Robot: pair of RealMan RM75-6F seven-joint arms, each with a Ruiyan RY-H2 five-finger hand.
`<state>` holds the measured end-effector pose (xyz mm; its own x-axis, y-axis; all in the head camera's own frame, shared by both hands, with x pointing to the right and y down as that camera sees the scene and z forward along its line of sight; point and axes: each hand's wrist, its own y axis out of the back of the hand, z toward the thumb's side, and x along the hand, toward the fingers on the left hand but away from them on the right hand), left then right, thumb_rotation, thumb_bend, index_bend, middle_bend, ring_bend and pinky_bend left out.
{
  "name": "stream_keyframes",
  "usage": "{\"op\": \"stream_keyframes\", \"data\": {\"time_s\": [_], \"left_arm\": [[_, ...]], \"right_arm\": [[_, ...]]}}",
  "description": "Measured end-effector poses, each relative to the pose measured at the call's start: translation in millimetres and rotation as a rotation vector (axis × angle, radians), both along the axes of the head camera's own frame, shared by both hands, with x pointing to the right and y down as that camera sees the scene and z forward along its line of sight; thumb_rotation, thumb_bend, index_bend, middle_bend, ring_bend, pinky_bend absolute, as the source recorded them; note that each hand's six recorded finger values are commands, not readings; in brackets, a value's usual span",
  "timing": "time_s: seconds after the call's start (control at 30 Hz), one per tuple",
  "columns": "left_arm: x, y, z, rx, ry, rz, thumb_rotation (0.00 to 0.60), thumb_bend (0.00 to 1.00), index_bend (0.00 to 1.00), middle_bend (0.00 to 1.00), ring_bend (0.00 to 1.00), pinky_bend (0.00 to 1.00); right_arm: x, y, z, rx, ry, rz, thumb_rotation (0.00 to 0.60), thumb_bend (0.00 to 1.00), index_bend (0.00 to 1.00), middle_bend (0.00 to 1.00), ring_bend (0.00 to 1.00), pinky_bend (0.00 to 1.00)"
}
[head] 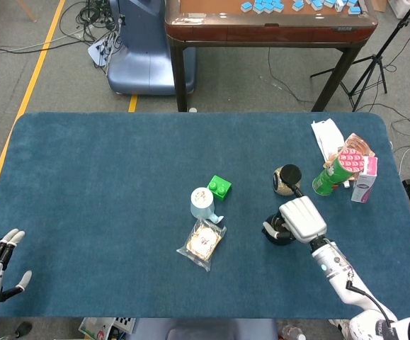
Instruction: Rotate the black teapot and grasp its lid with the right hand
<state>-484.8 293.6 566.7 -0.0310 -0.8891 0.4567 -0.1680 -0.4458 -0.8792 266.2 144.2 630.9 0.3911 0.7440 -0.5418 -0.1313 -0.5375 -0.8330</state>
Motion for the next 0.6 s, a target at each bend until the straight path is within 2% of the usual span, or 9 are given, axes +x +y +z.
{"op": "stream_keyframes", "data": {"time_s": [0.27, 0.6], "left_arm": [[-0.8, 0.0, 0.3, 0.000, 0.002, -0.002, 0.600, 0.29, 0.11, 0.08, 0.10, 0.01], [-2.2, 0.2, 0.5, 0.000, 0.002, -0.006, 0.600, 0.29, 0.11, 0.07, 0.10, 0.01]], "right_arm": [[-1.4, 0.4, 1.2, 0.003, 0.007, -0.002, 0.367, 0.51, 1.00, 1.00, 0.86, 0.15], [-3.0, 1.4, 7.0, -0.007, 0.026, -0.009, 0.391, 0.52, 1.00, 1.00, 0.86, 0.28]]}}
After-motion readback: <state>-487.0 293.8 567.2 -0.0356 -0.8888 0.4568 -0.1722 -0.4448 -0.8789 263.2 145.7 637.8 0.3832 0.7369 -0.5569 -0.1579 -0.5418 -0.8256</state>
